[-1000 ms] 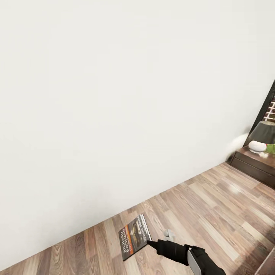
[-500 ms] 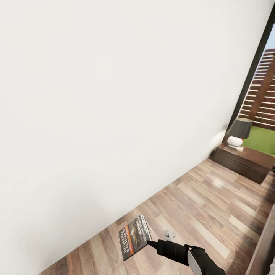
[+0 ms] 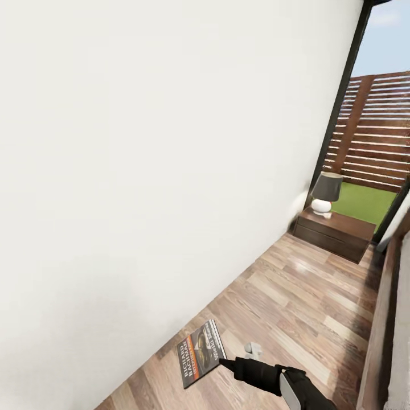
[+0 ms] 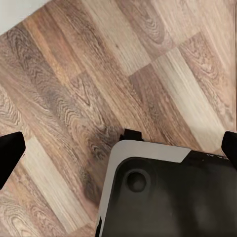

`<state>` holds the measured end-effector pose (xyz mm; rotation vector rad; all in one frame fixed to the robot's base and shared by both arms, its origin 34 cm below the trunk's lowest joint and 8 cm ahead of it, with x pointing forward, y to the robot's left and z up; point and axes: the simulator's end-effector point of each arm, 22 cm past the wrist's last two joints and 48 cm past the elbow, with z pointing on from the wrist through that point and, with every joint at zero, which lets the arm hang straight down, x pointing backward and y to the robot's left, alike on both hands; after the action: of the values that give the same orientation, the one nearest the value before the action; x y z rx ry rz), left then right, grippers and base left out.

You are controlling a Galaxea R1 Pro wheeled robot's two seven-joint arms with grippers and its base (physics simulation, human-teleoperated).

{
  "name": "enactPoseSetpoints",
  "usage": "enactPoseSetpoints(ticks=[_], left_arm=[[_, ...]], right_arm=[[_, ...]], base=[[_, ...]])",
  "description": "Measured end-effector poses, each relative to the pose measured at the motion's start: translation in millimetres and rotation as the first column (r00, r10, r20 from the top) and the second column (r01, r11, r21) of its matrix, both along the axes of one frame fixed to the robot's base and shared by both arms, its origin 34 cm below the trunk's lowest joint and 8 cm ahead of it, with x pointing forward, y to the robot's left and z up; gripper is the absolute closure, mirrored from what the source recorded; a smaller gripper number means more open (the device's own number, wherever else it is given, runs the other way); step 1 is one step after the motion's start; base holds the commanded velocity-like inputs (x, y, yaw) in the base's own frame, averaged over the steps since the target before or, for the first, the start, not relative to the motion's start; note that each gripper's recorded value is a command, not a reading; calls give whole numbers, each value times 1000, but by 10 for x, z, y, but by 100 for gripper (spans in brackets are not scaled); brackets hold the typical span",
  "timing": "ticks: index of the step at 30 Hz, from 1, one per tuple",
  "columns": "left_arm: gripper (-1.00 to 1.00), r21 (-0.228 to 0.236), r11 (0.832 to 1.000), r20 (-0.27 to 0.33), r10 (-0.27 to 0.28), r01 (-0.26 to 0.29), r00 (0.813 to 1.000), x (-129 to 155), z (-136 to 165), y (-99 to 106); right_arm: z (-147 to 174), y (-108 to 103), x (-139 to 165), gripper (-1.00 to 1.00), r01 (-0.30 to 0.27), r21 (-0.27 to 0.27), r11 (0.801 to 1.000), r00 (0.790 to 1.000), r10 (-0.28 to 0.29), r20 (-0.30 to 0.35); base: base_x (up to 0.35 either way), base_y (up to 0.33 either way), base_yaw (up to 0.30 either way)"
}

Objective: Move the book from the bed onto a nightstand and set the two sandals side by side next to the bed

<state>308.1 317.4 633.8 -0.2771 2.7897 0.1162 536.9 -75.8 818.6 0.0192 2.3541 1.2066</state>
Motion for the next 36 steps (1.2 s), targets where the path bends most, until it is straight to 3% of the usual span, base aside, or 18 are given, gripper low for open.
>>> enactPoseSetpoints(ticks=[36], left_arm=[[-100,3,1000,-2,-20,20,1000,1,0,-9]], right_arm=[[-1,3,-5,100,0,1,1000,1000,0,-1]], base=[[313,-8,-294]])
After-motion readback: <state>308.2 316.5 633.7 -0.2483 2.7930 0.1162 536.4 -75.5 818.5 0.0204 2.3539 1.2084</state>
